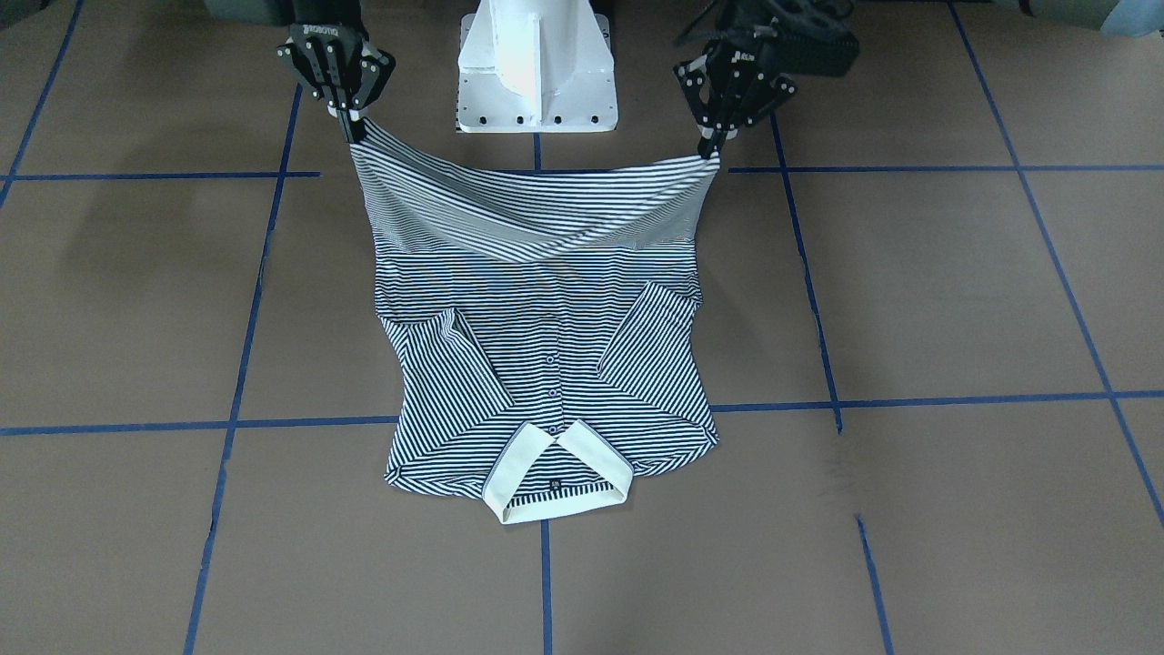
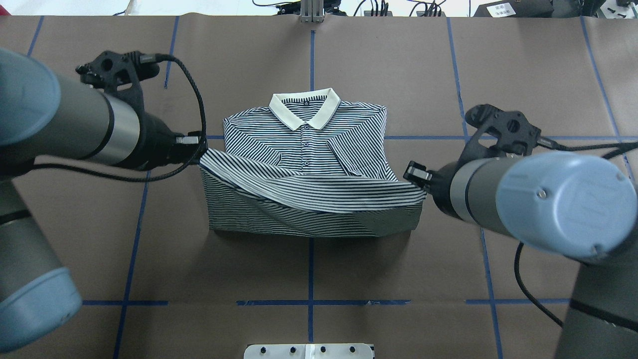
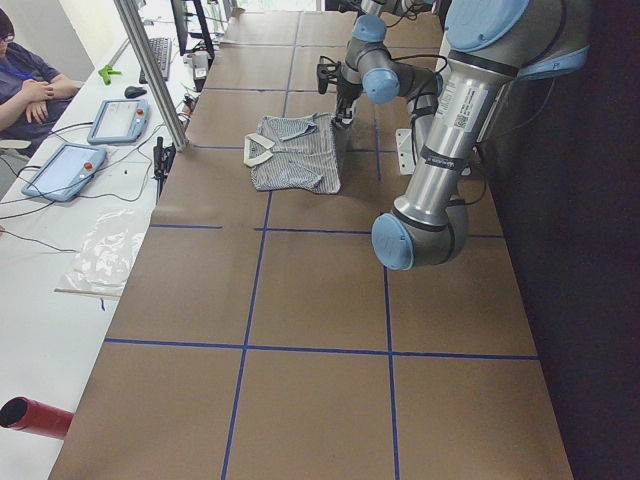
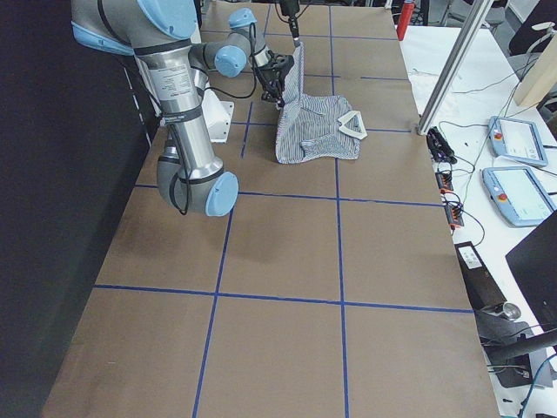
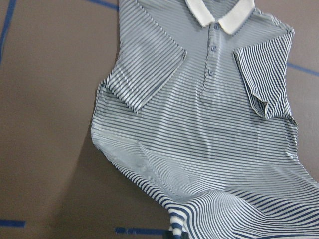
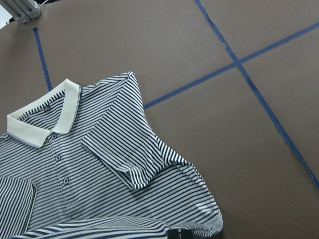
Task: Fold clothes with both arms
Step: 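Lift the hem with both grippers and fold it toward the collar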
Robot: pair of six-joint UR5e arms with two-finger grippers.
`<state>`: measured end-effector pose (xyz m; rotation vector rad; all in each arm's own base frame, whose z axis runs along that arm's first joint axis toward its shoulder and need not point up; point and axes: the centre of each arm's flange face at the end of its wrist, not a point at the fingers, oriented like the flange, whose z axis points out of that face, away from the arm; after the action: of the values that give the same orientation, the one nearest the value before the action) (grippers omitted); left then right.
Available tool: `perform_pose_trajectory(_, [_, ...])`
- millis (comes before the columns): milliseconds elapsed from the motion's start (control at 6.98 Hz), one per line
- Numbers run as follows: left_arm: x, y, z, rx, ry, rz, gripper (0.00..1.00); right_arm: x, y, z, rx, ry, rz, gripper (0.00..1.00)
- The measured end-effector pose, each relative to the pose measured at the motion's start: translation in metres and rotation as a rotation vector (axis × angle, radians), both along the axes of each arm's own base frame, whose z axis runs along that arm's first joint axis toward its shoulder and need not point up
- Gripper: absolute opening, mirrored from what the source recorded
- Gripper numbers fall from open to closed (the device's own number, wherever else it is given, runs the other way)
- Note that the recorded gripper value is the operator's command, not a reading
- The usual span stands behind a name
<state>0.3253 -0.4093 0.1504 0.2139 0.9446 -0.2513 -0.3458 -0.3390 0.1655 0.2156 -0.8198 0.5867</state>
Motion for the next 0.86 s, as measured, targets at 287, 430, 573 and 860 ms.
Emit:
perform_pose_trajectory(287, [0.005,-0.079,0.013,0.031,-0.069,-0.046,0.00,-0.030,-0.093,0.014,0.003,0.010,0.046,0.00])
perform_pose_trajectory(430, [0.013,-0.112,0.030,0.044,-0.087,-0.058,0.00,-0.049,-0.135,0.031,0.013,0.009,0.061,0.00])
perform_pose_trajectory(573, [0.026,-0.140,0.051,0.057,-0.093,-0.063,0.00,-0.069,-0.172,0.046,0.021,0.017,0.071,0.00])
perform_pose_trajectory(860, [0.058,-0.187,0.095,0.075,-0.107,-0.080,0.00,-0.105,-0.227,0.078,0.019,0.039,0.084,0.00])
